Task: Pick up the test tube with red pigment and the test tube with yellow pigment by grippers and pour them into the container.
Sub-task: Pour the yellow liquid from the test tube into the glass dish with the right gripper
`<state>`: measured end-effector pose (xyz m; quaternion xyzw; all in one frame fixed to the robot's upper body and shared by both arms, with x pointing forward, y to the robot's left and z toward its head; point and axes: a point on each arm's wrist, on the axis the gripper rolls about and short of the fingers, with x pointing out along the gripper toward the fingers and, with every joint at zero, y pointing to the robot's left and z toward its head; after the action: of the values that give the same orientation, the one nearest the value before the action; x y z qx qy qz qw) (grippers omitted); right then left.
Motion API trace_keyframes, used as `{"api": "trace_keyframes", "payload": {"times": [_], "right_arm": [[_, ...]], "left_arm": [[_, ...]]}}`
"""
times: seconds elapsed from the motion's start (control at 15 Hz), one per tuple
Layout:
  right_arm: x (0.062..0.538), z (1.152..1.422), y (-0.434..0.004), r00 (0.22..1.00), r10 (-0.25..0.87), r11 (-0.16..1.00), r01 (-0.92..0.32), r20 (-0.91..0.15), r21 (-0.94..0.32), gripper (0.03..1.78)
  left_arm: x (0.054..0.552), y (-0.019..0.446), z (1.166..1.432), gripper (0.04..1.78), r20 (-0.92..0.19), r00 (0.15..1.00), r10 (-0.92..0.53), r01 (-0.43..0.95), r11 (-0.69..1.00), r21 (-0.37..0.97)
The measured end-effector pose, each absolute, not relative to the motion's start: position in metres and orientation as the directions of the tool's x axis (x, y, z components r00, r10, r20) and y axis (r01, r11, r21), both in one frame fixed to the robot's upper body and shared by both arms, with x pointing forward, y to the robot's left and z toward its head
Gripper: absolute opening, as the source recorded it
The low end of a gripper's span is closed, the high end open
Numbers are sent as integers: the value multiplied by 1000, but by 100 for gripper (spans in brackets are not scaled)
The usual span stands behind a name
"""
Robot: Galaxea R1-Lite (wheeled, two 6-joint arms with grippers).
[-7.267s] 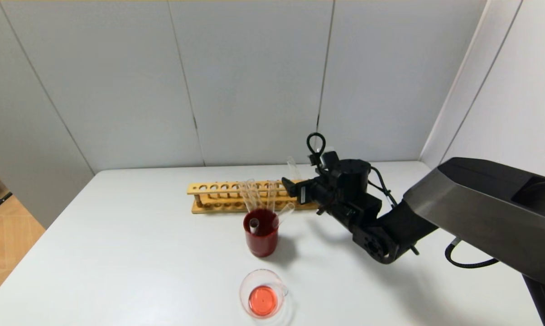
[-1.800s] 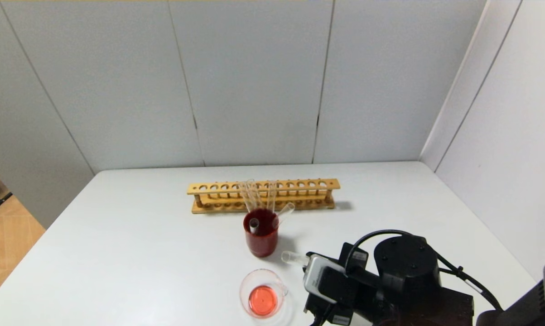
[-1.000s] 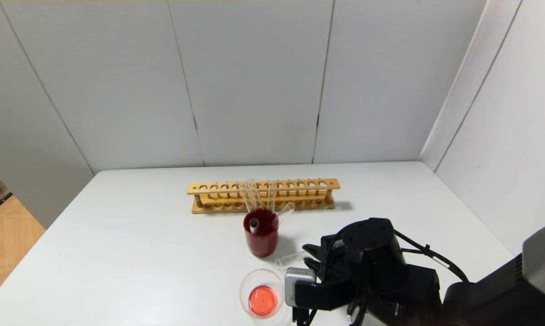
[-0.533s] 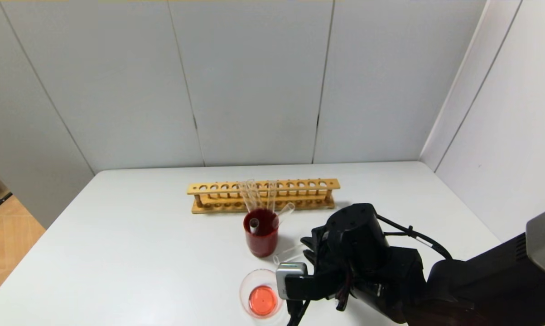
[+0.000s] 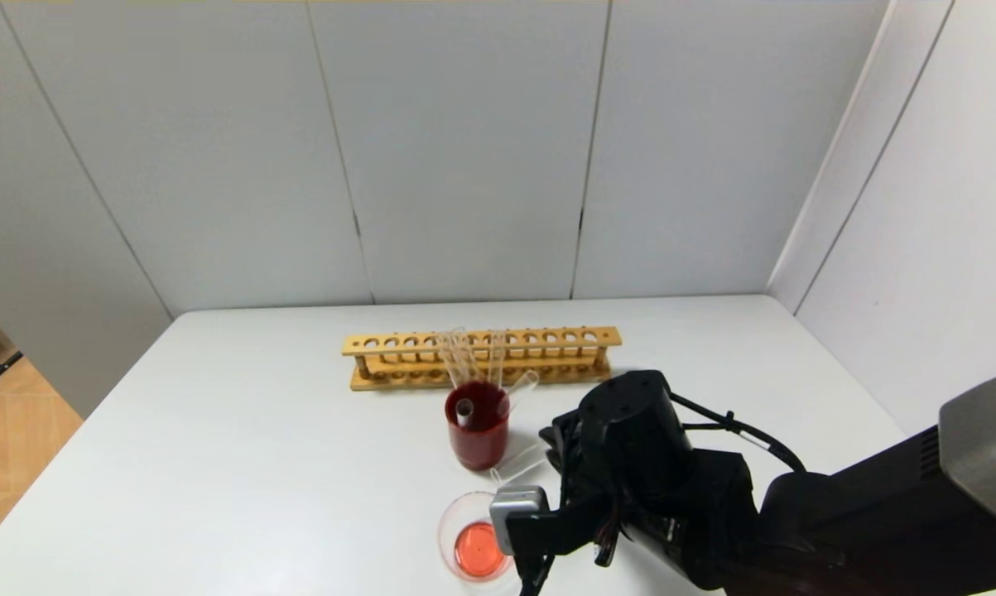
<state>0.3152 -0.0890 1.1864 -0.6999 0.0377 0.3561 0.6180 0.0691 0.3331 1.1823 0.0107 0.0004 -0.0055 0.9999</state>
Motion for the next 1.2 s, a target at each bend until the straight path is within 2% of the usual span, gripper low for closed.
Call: {"api": "trace_keyframes", "payload": {"times": [0.47,1.2], "right_arm": [[311,1187,-83,769,360,-356,-410,-528,-840,32],[313,1188,-79,772,361,-400,-377,-522,-835,32]], "left_arm": [[69,333,1182,175,-1,1000,-11,12,1000,21],[69,333,1182,175,-1,1000,-11,11,1000,21]]}}
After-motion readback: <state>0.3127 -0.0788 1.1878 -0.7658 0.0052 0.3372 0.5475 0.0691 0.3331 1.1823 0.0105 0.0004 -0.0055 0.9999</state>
